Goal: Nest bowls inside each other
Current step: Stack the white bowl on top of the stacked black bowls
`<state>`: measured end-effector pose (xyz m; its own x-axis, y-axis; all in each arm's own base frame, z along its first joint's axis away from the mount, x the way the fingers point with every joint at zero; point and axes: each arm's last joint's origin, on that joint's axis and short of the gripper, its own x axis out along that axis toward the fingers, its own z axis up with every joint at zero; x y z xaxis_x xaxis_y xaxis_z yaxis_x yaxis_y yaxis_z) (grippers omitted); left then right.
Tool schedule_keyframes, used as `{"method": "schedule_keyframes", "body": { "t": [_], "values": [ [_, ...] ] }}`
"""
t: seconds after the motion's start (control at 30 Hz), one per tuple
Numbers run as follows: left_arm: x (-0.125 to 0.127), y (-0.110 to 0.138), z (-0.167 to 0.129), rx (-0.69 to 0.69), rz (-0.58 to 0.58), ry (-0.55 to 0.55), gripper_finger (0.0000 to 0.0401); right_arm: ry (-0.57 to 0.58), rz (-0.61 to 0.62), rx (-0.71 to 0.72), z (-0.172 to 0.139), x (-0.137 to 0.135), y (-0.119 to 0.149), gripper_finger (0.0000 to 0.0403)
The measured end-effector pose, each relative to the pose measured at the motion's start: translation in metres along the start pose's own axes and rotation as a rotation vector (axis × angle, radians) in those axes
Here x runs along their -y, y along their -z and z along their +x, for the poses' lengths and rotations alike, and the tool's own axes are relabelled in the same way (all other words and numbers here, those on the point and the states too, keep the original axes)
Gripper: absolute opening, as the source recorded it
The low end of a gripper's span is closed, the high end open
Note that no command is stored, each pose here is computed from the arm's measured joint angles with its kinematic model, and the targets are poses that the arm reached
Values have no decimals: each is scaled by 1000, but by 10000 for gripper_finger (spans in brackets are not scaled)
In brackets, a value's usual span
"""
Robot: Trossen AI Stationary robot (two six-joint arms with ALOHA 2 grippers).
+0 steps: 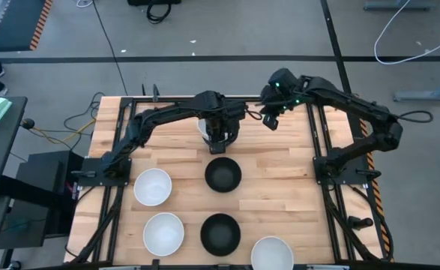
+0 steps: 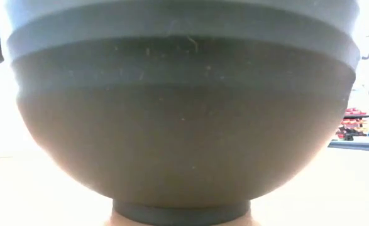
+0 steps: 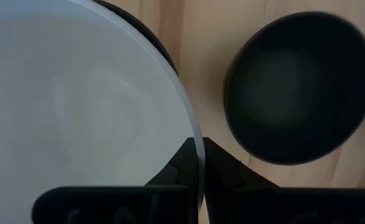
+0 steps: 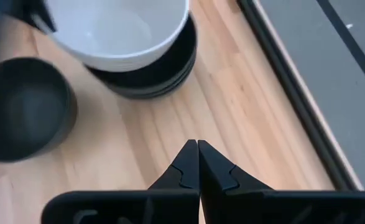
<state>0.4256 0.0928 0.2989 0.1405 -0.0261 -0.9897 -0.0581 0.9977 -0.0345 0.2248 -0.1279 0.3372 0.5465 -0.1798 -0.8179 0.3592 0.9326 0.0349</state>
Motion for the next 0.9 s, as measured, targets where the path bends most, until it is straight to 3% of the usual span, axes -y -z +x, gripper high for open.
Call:
{"method": "schedule_keyframes", "body": {
  "t": [0.27,0.4,0.5,0.9],
  "values": [
    [-9,-4,11,-6,22,-5,11,16,23,-70,20,-14,46,0],
    [-16,-5,10,2,16,-105,11,23,43,-74,32,-16,70,0],
    [-20,-6,13,-5,8,-114,11,22,57,-99,40,-17,85,0],
    [-24,-15,49,-73,7,-106,11,-8,39,-75,44,-30,98,0]
  ]
}}
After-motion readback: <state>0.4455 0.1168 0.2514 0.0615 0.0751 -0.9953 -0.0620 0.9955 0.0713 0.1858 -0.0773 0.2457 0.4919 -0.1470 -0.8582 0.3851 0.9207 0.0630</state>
